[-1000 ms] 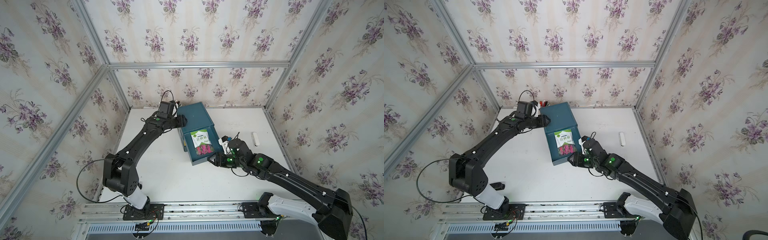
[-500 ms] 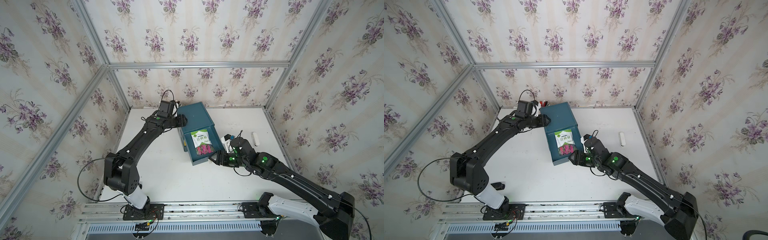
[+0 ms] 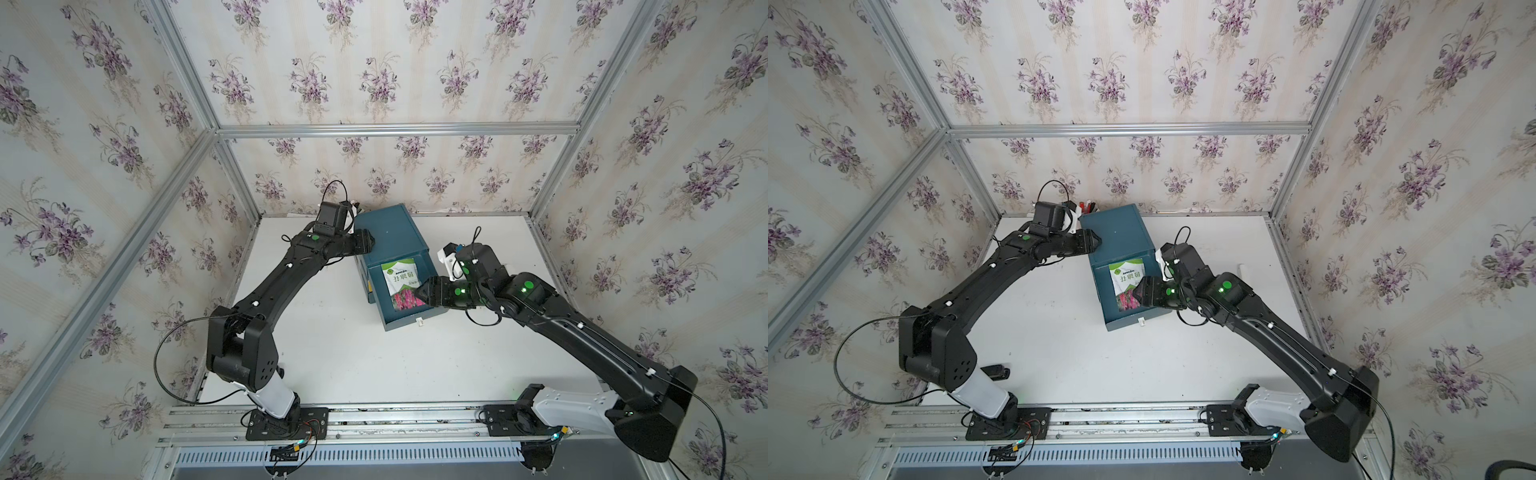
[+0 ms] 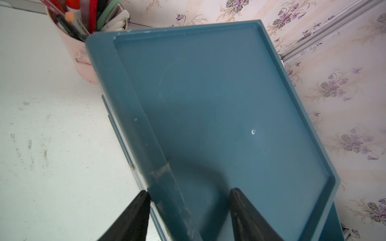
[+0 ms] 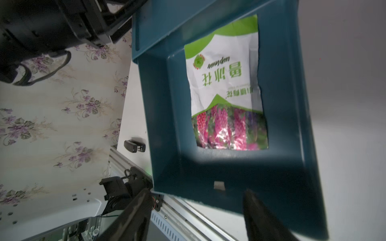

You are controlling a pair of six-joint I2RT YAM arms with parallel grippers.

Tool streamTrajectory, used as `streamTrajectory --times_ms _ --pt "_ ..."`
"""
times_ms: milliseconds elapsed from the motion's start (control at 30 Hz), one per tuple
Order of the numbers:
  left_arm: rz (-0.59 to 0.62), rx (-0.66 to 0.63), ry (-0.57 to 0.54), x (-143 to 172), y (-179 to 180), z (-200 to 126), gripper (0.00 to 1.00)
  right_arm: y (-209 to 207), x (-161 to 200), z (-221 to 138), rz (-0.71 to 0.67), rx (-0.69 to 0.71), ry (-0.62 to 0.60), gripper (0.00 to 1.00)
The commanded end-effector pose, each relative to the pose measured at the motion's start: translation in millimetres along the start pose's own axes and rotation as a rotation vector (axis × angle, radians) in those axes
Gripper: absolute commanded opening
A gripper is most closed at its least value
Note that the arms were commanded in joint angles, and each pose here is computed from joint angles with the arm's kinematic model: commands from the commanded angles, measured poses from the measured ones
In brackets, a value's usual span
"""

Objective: Take the seed bags out of the drawer
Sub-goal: Pick up the seed packet from the drawer.

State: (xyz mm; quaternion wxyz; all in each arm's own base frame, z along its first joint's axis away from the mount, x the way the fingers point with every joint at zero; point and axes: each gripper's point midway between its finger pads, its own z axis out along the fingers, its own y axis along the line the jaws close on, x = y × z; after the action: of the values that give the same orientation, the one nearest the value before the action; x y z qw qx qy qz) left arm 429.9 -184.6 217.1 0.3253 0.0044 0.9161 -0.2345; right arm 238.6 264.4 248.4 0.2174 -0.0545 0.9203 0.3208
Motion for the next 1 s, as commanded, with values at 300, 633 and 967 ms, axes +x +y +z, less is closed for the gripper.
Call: streamTrajectory --times_ms 300,633,967 --pt "-0.023 -0.008 0.178 46 5 -12 0.62 -18 -42 38 -0.097 0.092 0.024 0.71" --pt "-0.02 -0.018 0.208 54 7 -13 0.61 -23 -44 51 -0.113 0.13 0.056 0.7" --pt "-0.016 -0.02 0.213 53 7 -11 0.6 -26 -46 68 -0.178 0.21 0.067 0.69"
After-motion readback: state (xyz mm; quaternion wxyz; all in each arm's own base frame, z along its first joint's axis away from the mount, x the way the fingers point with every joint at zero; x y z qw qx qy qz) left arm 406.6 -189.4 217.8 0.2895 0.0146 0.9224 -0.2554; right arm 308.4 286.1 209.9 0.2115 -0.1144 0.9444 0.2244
